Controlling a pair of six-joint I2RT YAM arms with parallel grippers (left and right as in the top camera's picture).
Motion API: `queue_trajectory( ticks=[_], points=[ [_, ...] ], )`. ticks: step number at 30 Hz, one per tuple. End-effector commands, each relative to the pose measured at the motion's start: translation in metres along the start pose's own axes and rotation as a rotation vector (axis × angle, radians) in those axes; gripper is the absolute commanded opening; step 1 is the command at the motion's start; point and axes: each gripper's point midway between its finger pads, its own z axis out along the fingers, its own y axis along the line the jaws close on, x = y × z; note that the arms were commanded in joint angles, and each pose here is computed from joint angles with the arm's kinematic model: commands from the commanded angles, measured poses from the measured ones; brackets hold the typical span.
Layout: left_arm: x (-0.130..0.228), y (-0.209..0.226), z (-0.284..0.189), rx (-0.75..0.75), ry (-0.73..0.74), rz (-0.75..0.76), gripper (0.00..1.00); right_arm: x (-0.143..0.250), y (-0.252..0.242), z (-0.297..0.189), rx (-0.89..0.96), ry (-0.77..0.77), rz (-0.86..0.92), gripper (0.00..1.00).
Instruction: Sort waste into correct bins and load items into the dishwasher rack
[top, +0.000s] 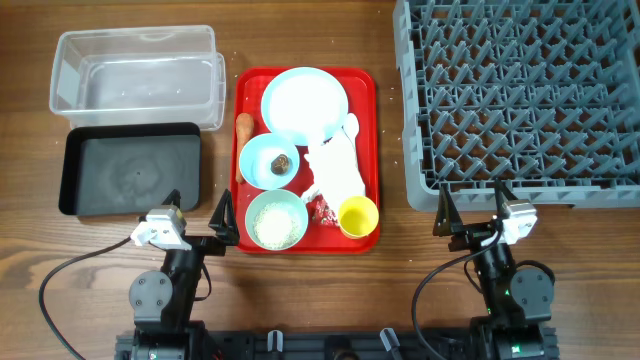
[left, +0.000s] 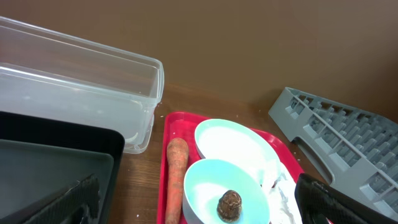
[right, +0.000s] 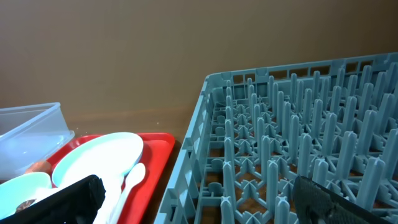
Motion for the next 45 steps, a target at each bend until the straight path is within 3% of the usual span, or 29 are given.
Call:
queue_trajectory(
  ticks=[1,18,21,24,27,30,35,38,41,45],
  points=[
    [0.002,0.001,0.0,-0.005,0.0,-0.001,1.0,0.002,0.0,0.0,-0.004,0.006,0.008,1.0],
    [0.002,0.0,0.0,0.002,0.002,-0.006,1.0,-0.012,0.005,0.0,-0.028,-0.051,0.007,1.0],
    [-0.019,-0.021,-0.002,0.105,-0.075,0.008,1.0,-0.057,0.025,-0.008,-0.125,-0.234,-0.031,1.0],
    [-0.063,-0.026,-0.012,0.077,-0.185,0.021,1.0,-0.113,0.026,-0.024,-0.089,-0.393,-0.089,1.0],
    [-0.109,-0.037,-0.019,0.058,-0.243,0.06,1.0,-0.171,0.032,-0.037,-0.064,-0.474,-0.146,1.0],
    [-0.163,-0.058,-0.004,0.066,-0.202,0.108,1.0,-0.239,0.055,-0.04,-0.133,-0.501,-0.183,1.0],
    [-0.207,-0.085,0.055,0.109,0.013,0.086,1.0,-0.274,0.086,-0.009,-0.276,-0.282,-0.185,1.0],
    [-0.206,-0.094,0.098,0.086,0.261,0.098,1.0,-0.266,0.082,0.038,-0.259,-0.013,-0.13,1.0],
    [-0.175,-0.104,0.124,0.036,0.479,0.133,1.0,-0.235,0.076,0.076,-0.249,0.221,-0.085,1.0],
    [-0.079,-0.132,0.139,0.116,0.797,0.137,1.0,-0.172,0.085,0.116,-0.362,0.471,0.008,1.0]
  ],
)
